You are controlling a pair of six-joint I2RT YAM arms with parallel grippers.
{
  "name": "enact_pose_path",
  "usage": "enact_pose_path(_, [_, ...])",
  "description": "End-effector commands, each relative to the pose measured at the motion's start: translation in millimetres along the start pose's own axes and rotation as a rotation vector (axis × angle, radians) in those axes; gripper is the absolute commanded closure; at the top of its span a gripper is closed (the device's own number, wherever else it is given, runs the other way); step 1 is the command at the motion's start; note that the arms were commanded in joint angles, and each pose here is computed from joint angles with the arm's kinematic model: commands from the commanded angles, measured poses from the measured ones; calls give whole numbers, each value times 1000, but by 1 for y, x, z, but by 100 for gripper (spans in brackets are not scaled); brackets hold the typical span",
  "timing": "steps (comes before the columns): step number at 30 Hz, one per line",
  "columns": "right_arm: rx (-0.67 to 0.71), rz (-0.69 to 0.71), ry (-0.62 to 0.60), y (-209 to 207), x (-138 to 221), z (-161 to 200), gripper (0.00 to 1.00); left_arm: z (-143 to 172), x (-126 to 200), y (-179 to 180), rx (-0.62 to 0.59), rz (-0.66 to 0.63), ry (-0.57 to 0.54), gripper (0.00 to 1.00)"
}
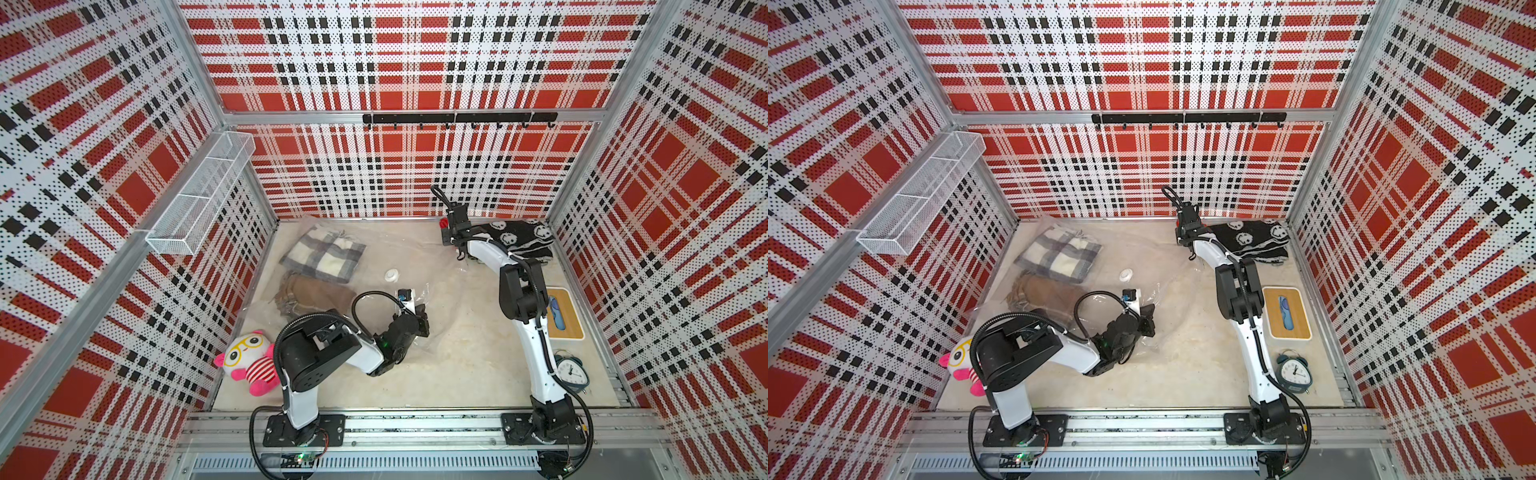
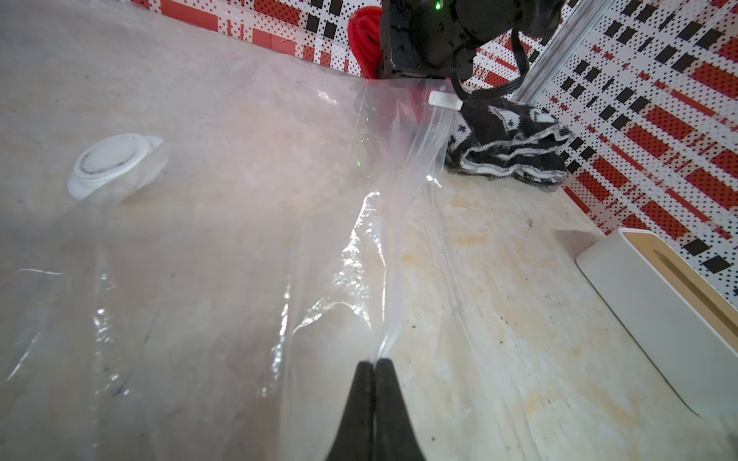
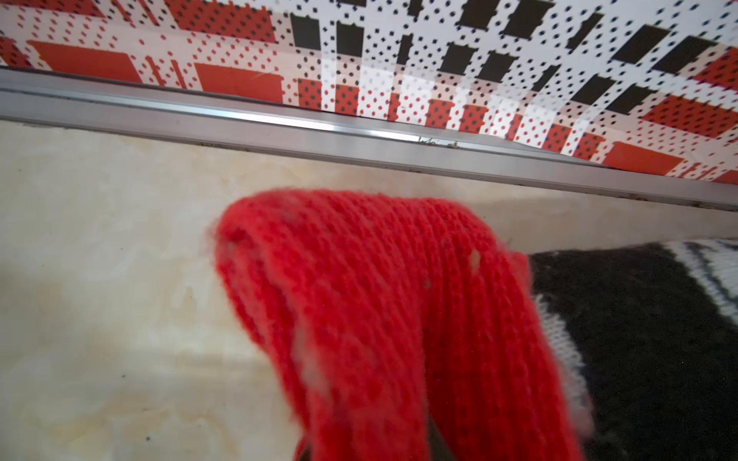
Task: Take the scarf out of the vacuum bag
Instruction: Place the scarf at the center of the board.
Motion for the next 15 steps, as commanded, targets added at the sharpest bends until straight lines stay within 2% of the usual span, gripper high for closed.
enact_pose_path(1, [13,-63,43,21,-7,13,80,-9,7,-6,-7,4,-23,100])
enact_pose_path(3, [0,-101,46,27,-6,14,74,-10,8,-7,-9,5,-26,100])
enact_pose_path(10, [-58,-207,4,40,7,-2,38,-10,7,-10,-17,5,-26,100])
enact_pose_path(13, [-84,-245,-16,43,16,-12,30,-9,7,-10,-18,6,-24,100])
enact_pose_path(15, [-98,-252,-29,43,21,-18,29,-10,7,-11,-18,6,-26,100])
Point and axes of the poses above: each gripper's point midway between its finger pads, its own x axis back along the fingers, its own y axis along the line the jaws close on, z = x × y, the point moved 2 cm from there along x, back along the fingers, and after that the axes turned 2 degrees about x, right-handed, at the moved point
